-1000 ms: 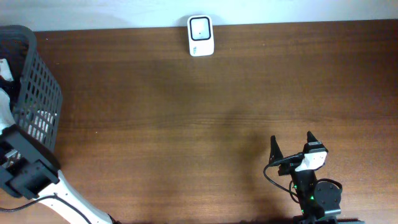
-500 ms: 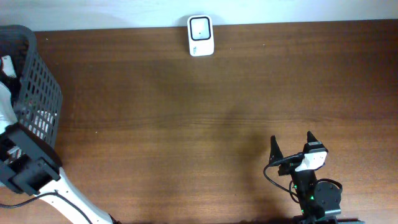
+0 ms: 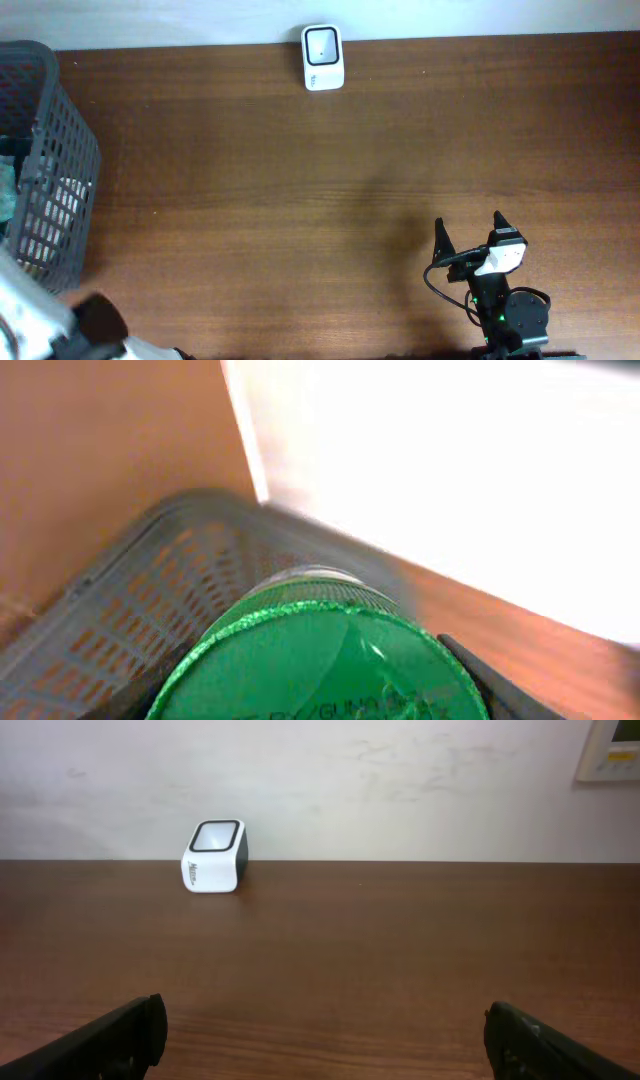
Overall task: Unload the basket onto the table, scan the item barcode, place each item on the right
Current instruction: 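Carry the jar with the left gripper and set it on the table centre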
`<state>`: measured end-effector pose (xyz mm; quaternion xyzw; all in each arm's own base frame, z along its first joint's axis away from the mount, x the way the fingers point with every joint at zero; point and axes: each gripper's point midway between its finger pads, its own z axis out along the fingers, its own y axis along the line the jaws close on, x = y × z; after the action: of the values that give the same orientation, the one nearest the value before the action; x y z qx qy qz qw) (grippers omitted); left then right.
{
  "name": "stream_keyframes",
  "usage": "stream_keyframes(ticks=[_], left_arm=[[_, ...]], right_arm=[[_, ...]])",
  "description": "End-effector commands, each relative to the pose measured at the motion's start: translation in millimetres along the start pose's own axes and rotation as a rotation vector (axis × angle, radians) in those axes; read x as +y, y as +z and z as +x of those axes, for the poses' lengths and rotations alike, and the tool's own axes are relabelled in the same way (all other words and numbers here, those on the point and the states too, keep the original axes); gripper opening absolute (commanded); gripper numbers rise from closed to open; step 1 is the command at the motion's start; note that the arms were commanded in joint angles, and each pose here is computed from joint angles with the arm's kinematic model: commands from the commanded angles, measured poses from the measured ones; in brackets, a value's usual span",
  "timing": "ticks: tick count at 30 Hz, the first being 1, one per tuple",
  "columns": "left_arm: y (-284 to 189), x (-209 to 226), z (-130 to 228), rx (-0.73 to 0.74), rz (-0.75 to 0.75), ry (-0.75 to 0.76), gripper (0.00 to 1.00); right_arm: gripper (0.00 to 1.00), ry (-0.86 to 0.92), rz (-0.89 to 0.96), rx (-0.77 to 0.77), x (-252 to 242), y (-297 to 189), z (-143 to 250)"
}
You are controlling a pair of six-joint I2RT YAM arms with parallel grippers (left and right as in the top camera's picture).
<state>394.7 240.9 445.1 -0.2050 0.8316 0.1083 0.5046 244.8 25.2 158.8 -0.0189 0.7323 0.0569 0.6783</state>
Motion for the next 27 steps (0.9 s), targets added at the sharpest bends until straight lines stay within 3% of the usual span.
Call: stream_keyframes(ticks=[1, 7, 13, 17, 24, 27], left_arm=[[-56.2, -77.9, 1.5, -0.006, 0.237, 0.034, 0.52], [-58.5, -211.0, 77.3, 0.257, 0.52, 0.192, 0.52], [-39.0, -343.9, 199.3, 0.568, 0.719, 0.428, 0.52], [-22.6, -397.6, 275.2, 0.723, 0.753, 0.547, 0.52], [-24.9, -477.1, 361.4, 0.764, 0.85, 0.699, 0.51], [-20.2, -492.5, 389.5, 0.753, 0.816, 0.768, 0.51]], right_arm=[[0.98, 0.004, 0.007, 0.0, -1.2, 0.1, 2.0], [0.98, 0.004, 0.007, 0.001, -1.2, 0.1, 2.1], [0.98, 0.004, 0.007, 0.001, -1.2, 0.1, 2.1], [0.98, 0.004, 0.007, 0.0, -1.2, 0.1, 2.0], [0.98, 0.004, 0.007, 0.001, -1.2, 0.1, 2.1], [0.98, 0.004, 0.007, 0.0, -1.2, 0.1, 2.0]])
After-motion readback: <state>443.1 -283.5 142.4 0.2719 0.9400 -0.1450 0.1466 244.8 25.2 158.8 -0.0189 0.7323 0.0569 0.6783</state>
